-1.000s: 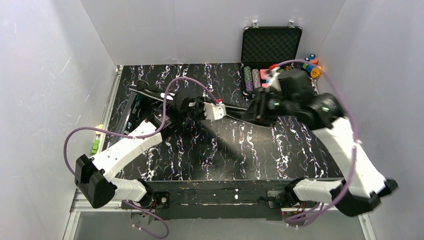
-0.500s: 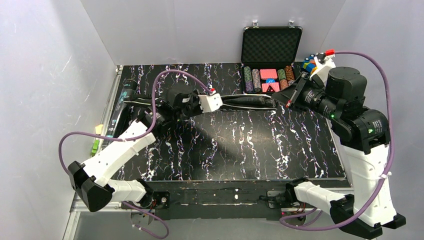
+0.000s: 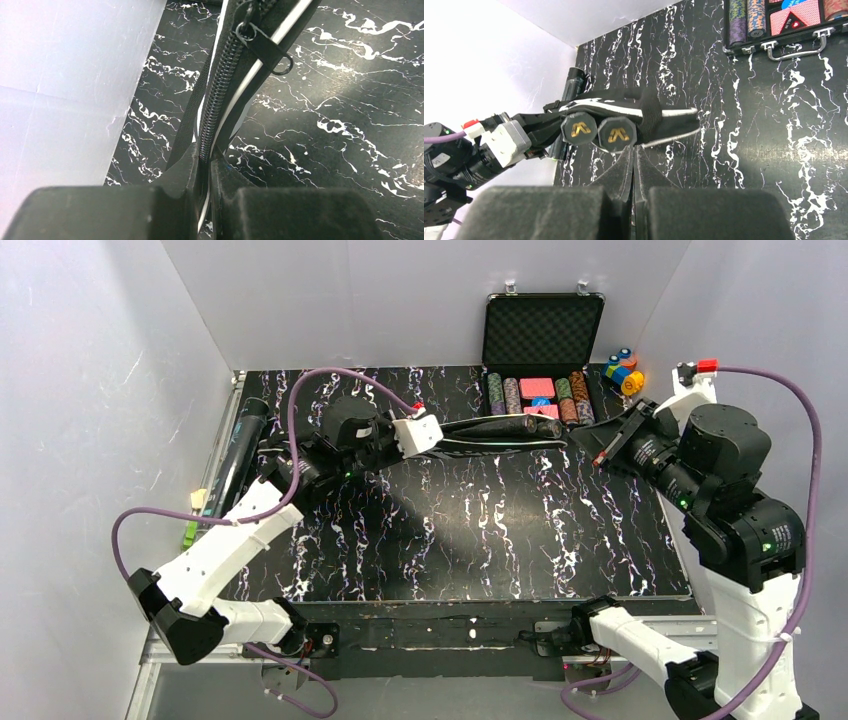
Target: Pack up the badminton gear
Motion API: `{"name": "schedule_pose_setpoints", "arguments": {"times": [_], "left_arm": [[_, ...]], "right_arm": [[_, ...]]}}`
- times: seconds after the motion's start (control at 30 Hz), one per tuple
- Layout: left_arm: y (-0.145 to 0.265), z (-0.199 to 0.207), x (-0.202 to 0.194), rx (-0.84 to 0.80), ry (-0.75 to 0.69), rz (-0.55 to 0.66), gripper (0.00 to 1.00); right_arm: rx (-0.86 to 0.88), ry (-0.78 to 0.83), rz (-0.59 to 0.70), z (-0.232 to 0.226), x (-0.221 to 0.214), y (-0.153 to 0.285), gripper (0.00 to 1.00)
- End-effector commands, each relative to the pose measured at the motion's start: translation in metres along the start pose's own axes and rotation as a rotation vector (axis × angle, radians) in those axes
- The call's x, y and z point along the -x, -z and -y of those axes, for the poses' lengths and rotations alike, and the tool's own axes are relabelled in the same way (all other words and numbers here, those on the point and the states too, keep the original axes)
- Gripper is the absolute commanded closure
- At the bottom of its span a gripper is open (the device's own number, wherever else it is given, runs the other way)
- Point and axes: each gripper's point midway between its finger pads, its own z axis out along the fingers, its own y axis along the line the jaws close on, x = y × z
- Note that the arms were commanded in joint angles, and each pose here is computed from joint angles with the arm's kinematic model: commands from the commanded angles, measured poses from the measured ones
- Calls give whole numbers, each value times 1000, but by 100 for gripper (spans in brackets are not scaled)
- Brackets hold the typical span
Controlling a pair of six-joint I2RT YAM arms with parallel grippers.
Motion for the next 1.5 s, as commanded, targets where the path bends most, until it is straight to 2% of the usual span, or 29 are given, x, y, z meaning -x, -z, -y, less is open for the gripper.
{"name": "schedule_pose_setpoints", "arguments": {"times": [0.0,0.3,1.03,1.23,1.37,1.47], "left_arm": [[34,-27,41,81,36,148,100],[38,-29,43,89,42,156,100],[36,-28,45,78,53,160,100],[37,-26,42,73,53,154,100],[35,-22,38,66,48,145,100],[34,-21,37,64,47,142,100]], "right_arm": [[51,-10,110,-18,31,1,99],[126,-48,14,-31,13,-18,99],[123,-106,-167,-11,-41,-54,99],[-10,-1,-115,9,-24,-46,99],[5,54,-26,-7,9,-22,99],[55,58,-27,-24,19,-14,89]]}}
